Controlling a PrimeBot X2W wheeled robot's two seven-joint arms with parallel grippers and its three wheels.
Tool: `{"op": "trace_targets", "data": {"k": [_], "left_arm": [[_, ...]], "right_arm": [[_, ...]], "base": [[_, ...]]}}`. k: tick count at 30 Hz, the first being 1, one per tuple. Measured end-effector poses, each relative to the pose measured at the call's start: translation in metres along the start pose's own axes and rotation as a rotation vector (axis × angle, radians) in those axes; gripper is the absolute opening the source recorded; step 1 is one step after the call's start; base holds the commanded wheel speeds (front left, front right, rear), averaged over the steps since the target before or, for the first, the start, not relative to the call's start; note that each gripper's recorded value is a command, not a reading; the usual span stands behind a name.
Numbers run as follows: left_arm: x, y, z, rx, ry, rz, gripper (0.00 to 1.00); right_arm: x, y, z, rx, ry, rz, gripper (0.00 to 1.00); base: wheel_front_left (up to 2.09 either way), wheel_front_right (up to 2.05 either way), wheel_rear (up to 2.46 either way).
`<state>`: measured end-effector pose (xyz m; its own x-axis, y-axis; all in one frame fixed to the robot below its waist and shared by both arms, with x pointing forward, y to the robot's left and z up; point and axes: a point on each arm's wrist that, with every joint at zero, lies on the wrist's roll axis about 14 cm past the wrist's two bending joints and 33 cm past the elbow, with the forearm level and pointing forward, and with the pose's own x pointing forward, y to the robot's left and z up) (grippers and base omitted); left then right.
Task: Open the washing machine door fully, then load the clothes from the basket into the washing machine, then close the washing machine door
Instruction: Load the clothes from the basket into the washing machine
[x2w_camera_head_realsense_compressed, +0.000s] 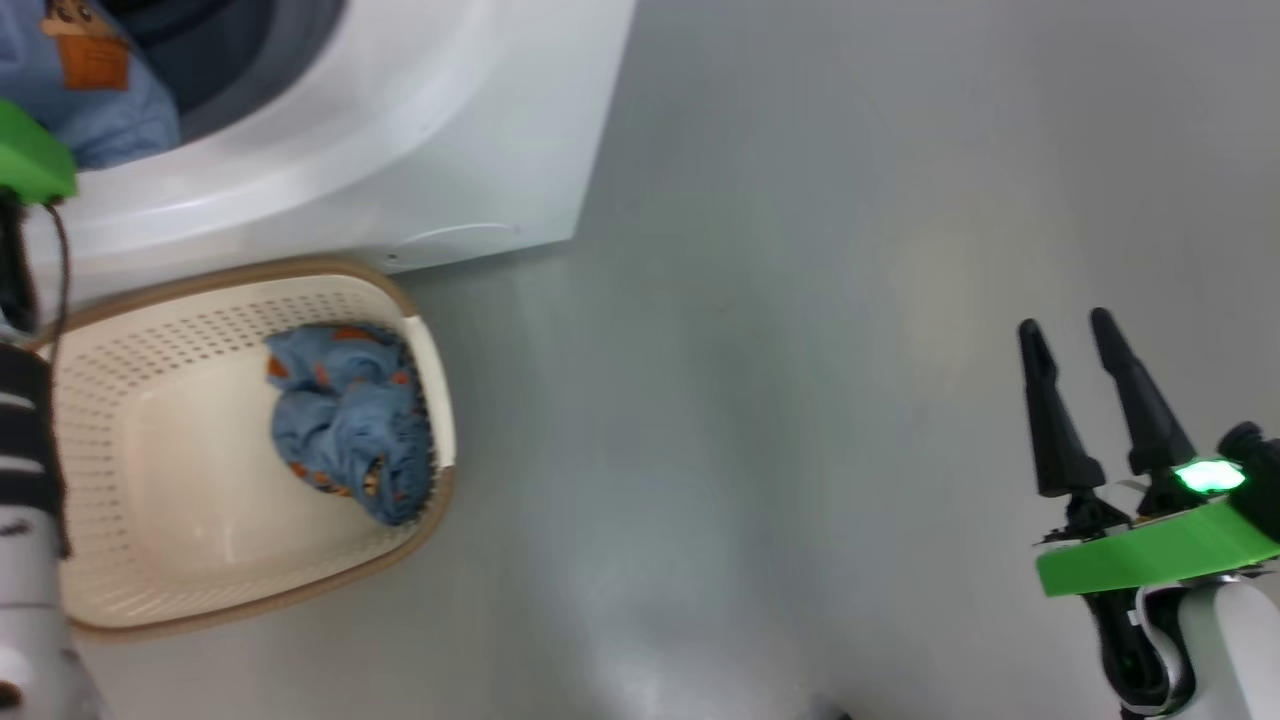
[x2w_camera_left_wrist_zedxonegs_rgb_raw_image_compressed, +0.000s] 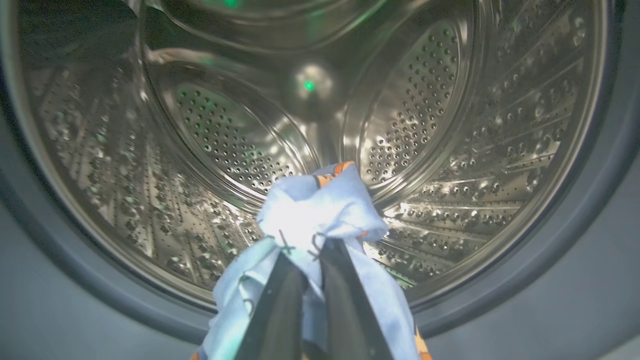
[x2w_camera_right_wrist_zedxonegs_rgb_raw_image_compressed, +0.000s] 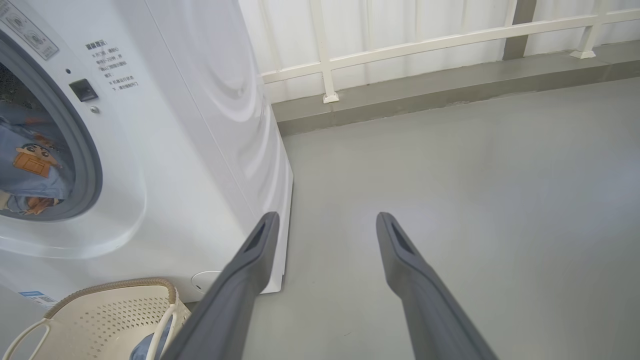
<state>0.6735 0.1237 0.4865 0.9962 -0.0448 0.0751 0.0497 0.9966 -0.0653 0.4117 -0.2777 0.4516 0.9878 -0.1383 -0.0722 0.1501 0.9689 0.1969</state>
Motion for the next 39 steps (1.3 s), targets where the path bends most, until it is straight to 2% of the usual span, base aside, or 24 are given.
{"op": "trace_targets", "data": {"k": [4, 9, 10, 11, 12, 13, 23, 39], "left_arm": [[0.018, -0.016, -0.009, 0.012, 0.021, -0.034, 0.00], [0.042, -0.031, 0.020, 0.006, -0.082, -0.058, 0.00], [0.045, -0.031, 0.026, 0.000, -0.104, -0.050, 0.31], [0.048, -0.031, 0.028, -0.004, -0.114, -0.048, 0.45], [0.049, -0.032, 0.028, -0.006, -0.115, -0.048, 0.97], [0.050, -0.034, 0.025, -0.008, -0.112, -0.051, 1.00], [0.046, -0.030, 0.021, -0.018, -0.101, -0.040, 1.00], [-0.003, -0.022, -0.011, -0.048, 0.005, -0.032, 1.00]], "right_arm": [[-0.003, -0.008, 0.000, -0.009, 0.005, -0.026, 1.00], [-0.010, -0.014, -0.005, -0.019, 0.030, -0.049, 1.00], [-0.011, -0.015, -0.006, -0.020, 0.032, -0.056, 1.00], [-0.012, -0.017, -0.006, -0.022, 0.033, -0.062, 1.00], [-0.013, -0.019, -0.005, -0.024, 0.034, -0.067, 1.00], [-0.014, -0.020, -0.005, -0.026, 0.035, -0.071, 1.00], [-0.012, -0.019, -0.005, -0.025, 0.032, -0.064, 1.00], [-0.005, -0.003, 0.004, -0.017, 0.002, -0.001, 1.00]], "base": [[0.00, 0.00, 0.00], [0.00, 0.00, 0.00], [0.00, 0.00, 0.00], [0.00, 0.00, 0.00], [0.00, 0.00, 0.00], [0.00, 0.00, 0.00], [0.00, 0.00, 0.00], [0.00, 0.00, 0.00]]}}
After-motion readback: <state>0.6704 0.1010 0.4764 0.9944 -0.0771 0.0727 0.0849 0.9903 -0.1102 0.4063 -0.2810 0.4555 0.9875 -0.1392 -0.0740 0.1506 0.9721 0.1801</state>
